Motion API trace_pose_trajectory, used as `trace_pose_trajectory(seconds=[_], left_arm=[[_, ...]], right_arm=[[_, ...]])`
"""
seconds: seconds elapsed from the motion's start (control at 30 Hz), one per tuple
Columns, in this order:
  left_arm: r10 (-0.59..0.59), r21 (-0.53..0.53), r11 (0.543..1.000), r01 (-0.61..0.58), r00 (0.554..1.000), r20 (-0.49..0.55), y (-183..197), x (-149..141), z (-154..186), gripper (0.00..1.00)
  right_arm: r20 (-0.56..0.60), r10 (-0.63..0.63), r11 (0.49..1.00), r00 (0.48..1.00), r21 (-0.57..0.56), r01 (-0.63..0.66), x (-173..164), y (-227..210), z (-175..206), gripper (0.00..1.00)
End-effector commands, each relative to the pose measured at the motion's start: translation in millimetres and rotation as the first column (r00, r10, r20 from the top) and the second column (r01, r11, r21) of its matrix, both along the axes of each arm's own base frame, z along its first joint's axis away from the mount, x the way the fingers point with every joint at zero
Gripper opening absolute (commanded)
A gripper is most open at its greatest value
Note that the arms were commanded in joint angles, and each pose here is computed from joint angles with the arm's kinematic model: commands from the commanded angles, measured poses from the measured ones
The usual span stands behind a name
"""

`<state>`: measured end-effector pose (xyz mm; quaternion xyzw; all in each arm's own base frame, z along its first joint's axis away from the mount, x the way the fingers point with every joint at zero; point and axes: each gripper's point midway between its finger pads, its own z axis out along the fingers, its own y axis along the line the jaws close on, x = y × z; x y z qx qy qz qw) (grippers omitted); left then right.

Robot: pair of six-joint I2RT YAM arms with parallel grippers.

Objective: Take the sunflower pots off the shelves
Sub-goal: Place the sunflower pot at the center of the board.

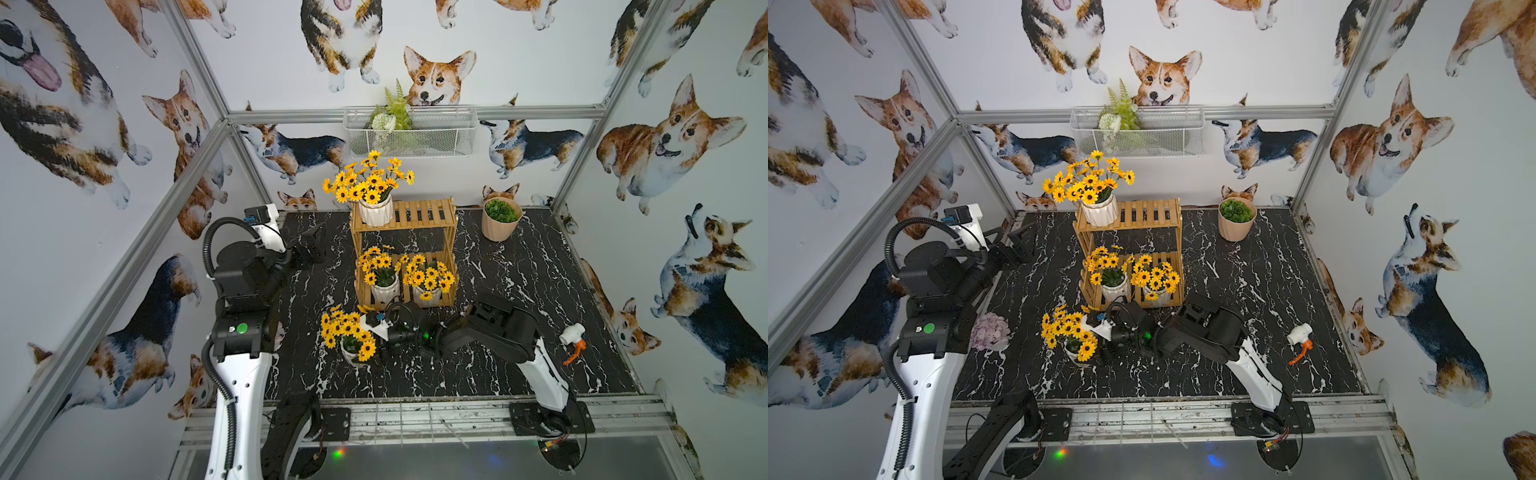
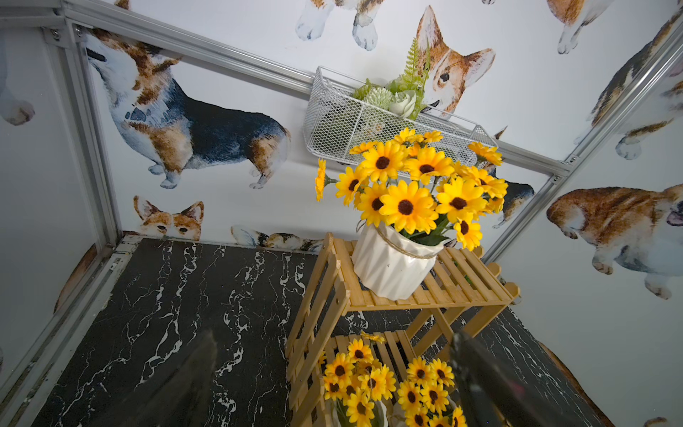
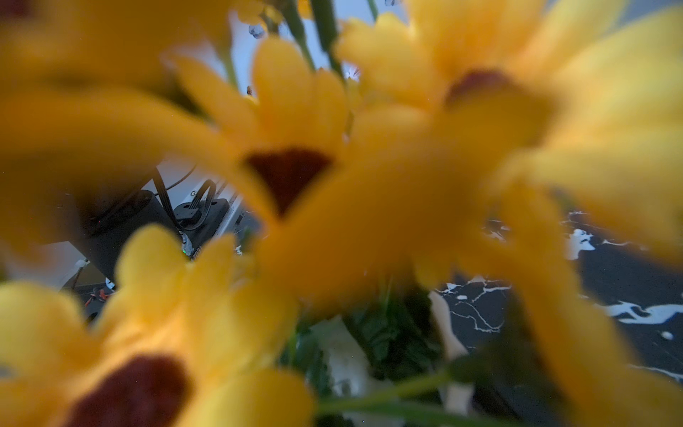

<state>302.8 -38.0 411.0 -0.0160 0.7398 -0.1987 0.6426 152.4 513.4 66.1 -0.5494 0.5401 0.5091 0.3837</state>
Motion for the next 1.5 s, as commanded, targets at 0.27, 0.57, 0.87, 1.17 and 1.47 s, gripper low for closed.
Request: trace_pose_trajectory(seconds=[0.27, 0.57, 0.87, 1.17, 1.47], left_arm=[[-0.001, 0.010, 1.000, 0.001, 1.000, 0.010, 0.1, 0.1, 0.9, 1.00], [-0.002, 0.010, 1.000, 0.002, 1.000, 0.008, 0.0, 0.4, 0.5, 1.00], [0.001, 0.014, 1.000, -0.001, 1.000, 0.006, 0.6, 0.7, -0.6, 1.00], [0.017, 0.027, 0.999, -0.017, 1.000, 0.003, 3.4, 0.8, -5.0, 1.00], [0.030, 0.050, 0.998, -0.030, 1.000, 0.004, 6.0, 1.1, -6.6, 1.00]], right_arm=[[0.010, 0.010, 1.000, 1.000, -0.018, -0.010, -1.9, -1.4, -0.2, 1.00], [0.014, 0.017, 1.000, 1.000, 0.005, -0.017, -3.9, -1.5, 11.3, 1.00], [0.031, 0.024, 0.999, 0.999, 0.043, -0.026, -7.1, -5.4, 35.2, 1.00], [0.025, 0.028, 0.999, 0.999, 0.045, -0.029, -12.7, -13.7, 48.9, 1.00], [0.036, -0.039, 0.998, 0.999, 0.050, 0.037, -11.7, -33.5, 78.9, 1.00]])
